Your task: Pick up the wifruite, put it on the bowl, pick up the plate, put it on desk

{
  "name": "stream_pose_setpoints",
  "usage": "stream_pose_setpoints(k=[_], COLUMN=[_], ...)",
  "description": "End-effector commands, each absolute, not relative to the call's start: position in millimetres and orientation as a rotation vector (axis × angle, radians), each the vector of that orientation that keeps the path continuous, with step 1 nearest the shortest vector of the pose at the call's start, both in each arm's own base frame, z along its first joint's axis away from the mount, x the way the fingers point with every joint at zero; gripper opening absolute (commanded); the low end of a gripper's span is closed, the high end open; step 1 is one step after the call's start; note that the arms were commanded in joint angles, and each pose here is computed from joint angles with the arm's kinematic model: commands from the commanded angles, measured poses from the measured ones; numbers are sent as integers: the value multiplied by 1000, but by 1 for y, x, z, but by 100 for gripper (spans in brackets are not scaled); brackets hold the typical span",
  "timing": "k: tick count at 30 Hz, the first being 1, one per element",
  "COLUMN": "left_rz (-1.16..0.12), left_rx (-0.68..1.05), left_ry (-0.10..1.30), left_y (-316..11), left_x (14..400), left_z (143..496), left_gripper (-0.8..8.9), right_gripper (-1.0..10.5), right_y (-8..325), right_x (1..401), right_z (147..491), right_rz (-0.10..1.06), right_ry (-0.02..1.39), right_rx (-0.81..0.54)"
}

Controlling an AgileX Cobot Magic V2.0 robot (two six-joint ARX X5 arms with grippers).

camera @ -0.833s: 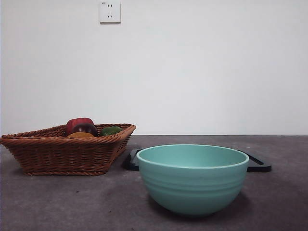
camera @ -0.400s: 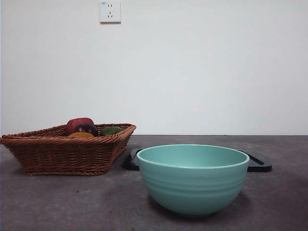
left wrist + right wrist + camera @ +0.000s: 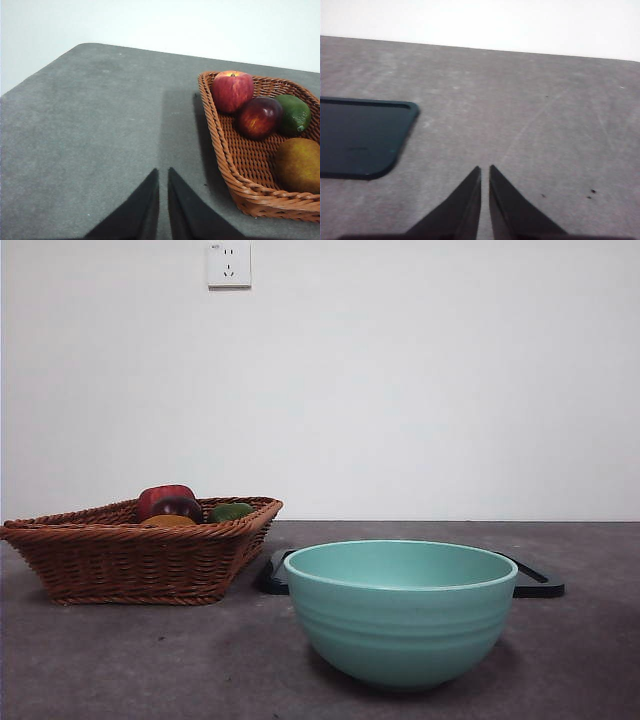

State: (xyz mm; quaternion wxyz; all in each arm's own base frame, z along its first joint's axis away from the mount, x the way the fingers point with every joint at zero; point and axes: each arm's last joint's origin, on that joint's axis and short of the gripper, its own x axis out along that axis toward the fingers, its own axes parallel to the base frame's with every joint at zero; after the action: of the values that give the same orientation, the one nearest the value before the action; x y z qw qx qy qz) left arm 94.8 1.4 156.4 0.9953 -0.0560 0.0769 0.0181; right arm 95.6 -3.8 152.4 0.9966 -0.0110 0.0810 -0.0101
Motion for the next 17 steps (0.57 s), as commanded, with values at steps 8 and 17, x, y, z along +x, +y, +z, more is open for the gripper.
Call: stream_pose_setpoints(k=[8,17], left_rz=[36,36], left_rx=[-95,-95], left_ry=[178,178], left_y=[1,1], left_x=[96,96], left_z=[149,149], left_gripper=[27,27], right_gripper=[23,23], right_y=[-4,-4], right_x=[96,96], right_z=[152,152], right_rz=[-22,-22], right_ry=[146,146], right_rx=[-6,-6])
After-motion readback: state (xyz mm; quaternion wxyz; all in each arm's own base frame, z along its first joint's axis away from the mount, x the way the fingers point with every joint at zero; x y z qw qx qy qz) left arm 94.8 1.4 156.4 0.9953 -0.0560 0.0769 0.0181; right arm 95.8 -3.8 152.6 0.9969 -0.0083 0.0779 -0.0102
